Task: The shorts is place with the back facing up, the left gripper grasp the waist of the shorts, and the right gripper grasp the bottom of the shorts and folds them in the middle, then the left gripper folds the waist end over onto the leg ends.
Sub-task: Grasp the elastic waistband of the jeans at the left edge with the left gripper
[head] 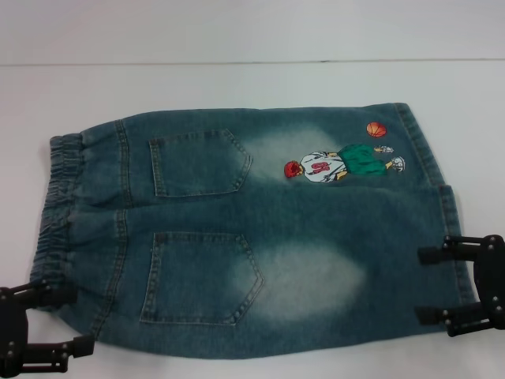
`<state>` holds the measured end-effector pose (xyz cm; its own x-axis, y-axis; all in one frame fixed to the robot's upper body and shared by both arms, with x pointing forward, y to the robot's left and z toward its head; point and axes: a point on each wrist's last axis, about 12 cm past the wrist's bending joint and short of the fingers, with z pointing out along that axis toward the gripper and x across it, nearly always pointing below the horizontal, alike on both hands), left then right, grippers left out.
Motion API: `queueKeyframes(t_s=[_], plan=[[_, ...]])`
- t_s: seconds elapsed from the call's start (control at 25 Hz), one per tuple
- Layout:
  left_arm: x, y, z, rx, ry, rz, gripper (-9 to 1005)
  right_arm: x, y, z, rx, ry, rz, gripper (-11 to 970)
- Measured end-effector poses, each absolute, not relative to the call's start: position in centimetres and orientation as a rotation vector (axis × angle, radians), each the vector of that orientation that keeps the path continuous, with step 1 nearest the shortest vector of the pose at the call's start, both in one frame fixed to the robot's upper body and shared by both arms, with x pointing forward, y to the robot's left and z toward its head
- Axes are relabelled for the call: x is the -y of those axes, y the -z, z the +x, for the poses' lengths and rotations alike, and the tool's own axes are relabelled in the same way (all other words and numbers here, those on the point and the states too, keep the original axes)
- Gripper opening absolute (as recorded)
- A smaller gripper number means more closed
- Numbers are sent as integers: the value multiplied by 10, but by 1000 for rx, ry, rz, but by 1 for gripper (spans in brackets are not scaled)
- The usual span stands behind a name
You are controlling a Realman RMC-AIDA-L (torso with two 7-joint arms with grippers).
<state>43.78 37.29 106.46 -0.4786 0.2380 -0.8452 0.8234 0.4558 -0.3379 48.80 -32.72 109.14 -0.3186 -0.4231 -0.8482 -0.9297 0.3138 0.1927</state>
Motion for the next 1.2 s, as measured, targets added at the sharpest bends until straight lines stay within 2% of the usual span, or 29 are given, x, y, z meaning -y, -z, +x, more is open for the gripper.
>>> queueKeyframes(t_s=[0.4, 0.8, 1.2], plan=[[-376, -1067, 442, -1984, 977, 867, 930, 327, -1091, 489, -1887, -915, -1192, 945], [-403, -1082, 453, -2243, 783, 688, 926, 331, -1093, 490, -1897, -905, -1158, 944], [-394, -1086, 469, -2405, 658, 643, 900, 332, -1094, 491, -1885, -903, -1134, 944]])
